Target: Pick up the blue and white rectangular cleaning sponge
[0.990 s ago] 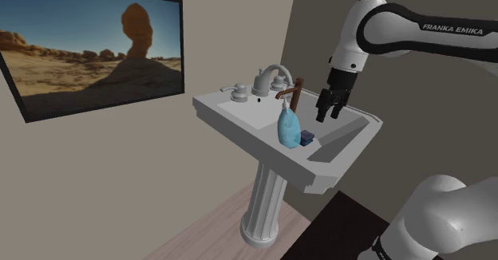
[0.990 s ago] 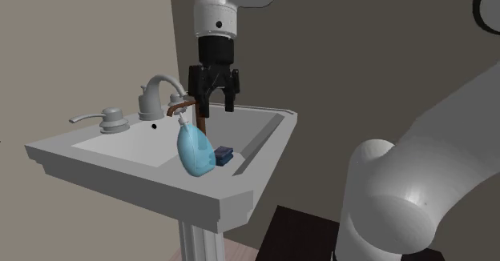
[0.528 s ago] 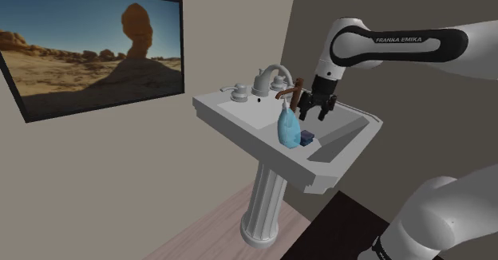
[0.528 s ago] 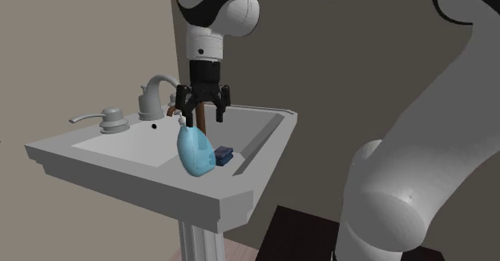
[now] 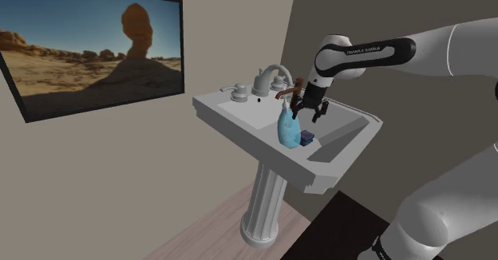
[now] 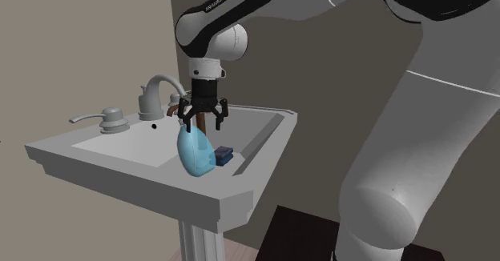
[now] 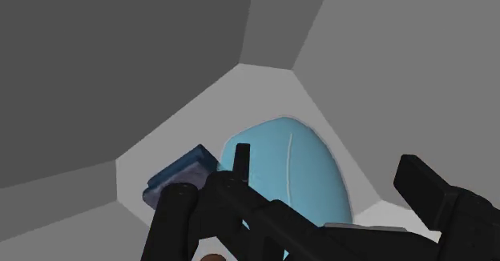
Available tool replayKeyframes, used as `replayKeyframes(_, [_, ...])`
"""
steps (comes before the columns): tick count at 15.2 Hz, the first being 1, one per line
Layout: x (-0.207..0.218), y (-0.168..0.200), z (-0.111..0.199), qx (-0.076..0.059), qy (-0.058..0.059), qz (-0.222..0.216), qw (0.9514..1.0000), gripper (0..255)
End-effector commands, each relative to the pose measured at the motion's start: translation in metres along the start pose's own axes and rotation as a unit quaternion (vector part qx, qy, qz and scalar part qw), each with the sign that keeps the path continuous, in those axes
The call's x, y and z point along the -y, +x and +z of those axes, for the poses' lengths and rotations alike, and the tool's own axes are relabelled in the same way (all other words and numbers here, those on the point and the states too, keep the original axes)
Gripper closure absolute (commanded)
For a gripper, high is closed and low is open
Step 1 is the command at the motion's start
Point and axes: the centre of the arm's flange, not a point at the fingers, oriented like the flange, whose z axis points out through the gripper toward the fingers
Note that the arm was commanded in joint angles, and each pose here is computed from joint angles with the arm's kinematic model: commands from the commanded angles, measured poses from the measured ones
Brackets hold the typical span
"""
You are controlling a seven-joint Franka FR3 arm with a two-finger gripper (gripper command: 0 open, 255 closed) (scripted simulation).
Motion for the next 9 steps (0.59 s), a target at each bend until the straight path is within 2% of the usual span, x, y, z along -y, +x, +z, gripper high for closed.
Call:
replayKeyframes(1, [-0.009,0.022,0.013,-0.006,0.001,0.04,0.9992,0])
replayKeyframes(5, [-0.033,0.06,0.035,-0.017,0.003,0.118,0.9929,0])
replayKeyframes(9, [-0.062,0.094,0.057,-0.028,0.006,0.195,0.9804,0])
